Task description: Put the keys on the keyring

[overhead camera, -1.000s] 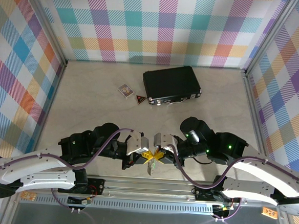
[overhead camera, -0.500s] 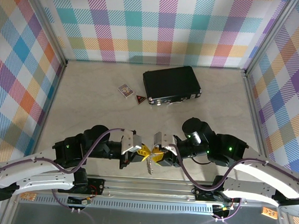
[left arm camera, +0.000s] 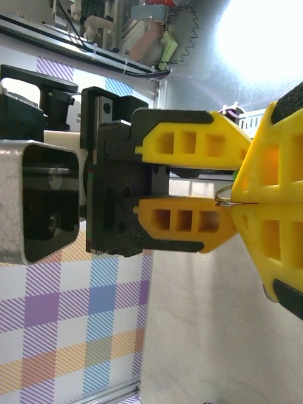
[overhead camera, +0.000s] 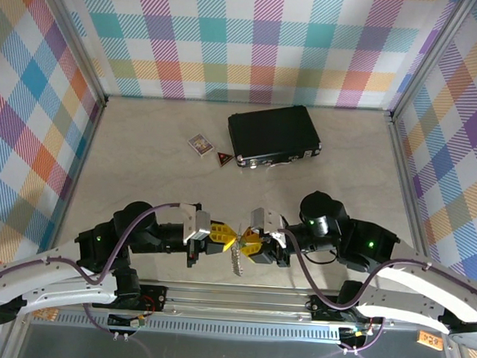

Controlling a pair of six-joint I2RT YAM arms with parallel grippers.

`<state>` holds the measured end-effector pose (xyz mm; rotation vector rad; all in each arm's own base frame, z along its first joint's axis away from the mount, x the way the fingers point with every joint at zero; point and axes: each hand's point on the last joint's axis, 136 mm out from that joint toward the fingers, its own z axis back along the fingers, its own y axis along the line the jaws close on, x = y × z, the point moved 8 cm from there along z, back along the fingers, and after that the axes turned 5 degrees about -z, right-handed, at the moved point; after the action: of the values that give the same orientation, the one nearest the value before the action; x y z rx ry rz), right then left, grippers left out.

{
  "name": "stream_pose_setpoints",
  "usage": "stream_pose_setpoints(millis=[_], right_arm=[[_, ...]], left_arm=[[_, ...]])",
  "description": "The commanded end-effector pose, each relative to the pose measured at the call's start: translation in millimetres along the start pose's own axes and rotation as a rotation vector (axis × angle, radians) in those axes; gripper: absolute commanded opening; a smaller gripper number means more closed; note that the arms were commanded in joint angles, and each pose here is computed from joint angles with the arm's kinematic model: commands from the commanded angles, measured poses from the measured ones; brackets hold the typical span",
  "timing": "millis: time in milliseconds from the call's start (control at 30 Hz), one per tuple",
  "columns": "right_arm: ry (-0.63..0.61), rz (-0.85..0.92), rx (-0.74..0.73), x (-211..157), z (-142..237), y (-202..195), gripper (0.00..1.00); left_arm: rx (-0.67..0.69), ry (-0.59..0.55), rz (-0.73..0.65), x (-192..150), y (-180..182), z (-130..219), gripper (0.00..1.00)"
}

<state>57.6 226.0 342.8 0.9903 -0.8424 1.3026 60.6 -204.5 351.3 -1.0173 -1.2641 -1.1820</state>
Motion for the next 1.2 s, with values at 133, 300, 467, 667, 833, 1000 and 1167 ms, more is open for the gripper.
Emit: stream_pose_setpoints(millis=[133, 300, 467, 667, 833, 1000, 1167], right_arm=[[-0.043, 0.001, 0.009, 4, 1, 2, 0.16], [-0.030, 0.002, -0.007, 6, 1, 0, 0.31], [-0.093, 0.020, -0.032, 13, 14, 4, 0.52], [-0.182, 0.031, -0.075, 21, 20, 2, 0.56], [-0.200, 0.028, -0.042, 26, 11, 1, 0.52], [-0.183, 0.006, -0.041, 27, 1, -4, 0.48], [-0.176, 0.002, -0.040, 26, -1, -5, 0.38]], left_arm=[[-0.002, -0.138, -0.013, 16, -2, 8, 0.00], [0.016, -0.152, -0.006, 14, 0, 9, 0.00], [0.038, -0.135, -0.009, 8, 1, 10, 0.00], [0.032, -0.130, -0.011, 6, 0, 9, 0.00], [0.025, -0.128, -0.010, 5, -1, 10, 0.00], [0.017, -0.127, -0.013, 5, -2, 10, 0.00], [0.017, -0.123, -0.010, 4, -2, 12, 0.00]])
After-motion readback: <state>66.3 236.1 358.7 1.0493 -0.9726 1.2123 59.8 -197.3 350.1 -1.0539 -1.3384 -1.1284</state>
